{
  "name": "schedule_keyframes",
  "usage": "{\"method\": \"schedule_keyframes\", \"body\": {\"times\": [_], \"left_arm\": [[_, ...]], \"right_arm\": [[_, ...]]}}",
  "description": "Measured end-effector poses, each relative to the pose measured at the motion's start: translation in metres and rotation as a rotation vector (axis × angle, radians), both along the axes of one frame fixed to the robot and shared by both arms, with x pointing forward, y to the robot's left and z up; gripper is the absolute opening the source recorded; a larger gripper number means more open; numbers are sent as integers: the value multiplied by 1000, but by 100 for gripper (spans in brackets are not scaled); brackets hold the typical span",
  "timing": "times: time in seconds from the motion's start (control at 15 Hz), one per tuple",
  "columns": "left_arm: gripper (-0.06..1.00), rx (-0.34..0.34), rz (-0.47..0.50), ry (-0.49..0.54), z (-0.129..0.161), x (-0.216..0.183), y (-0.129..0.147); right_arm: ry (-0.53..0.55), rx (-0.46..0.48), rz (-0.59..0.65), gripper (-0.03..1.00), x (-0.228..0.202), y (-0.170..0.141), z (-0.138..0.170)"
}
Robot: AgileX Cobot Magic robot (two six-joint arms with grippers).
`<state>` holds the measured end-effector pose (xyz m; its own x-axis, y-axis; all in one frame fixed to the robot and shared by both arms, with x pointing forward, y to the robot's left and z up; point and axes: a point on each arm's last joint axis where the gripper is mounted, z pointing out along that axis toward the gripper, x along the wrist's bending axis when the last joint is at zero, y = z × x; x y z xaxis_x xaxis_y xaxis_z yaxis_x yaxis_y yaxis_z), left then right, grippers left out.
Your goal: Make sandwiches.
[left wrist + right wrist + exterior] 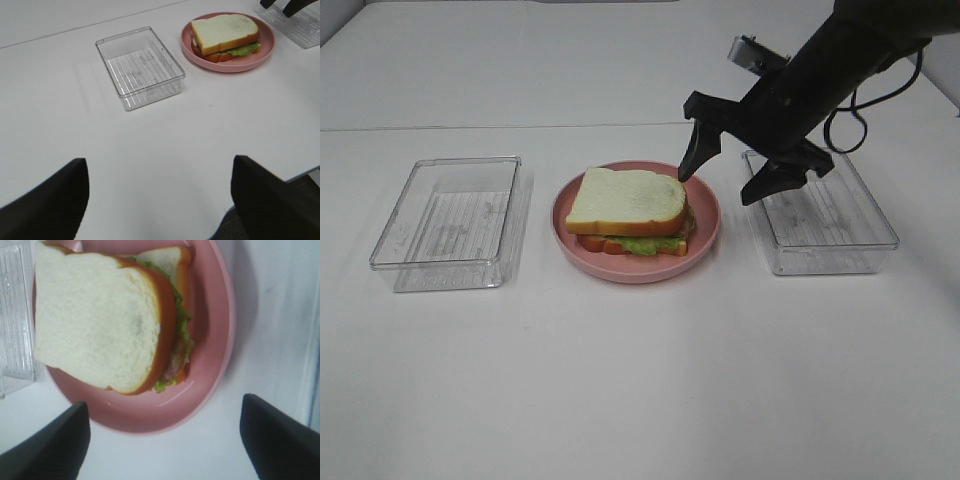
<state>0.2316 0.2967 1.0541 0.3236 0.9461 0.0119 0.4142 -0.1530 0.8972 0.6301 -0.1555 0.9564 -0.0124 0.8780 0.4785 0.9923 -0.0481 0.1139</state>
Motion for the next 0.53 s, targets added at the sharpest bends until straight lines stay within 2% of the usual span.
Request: {"method": "schedule_keyframes", "body": {"times": [0.07,0.27,0.33,0.53], "left_arm": [[74,0,0,0,0,0,0],[74,0,0,0,0,0,0],[74,0,0,0,0,0,0],[74,0,0,0,0,0,0]], "right_arm": [[-37,-46,50,77,-8,-5,21],[-80,-133,132,77,-26,-16,58],[-98,-186,174,77,-39,-24,81],[-146,-245,208,77,-66,-36,118]]}}
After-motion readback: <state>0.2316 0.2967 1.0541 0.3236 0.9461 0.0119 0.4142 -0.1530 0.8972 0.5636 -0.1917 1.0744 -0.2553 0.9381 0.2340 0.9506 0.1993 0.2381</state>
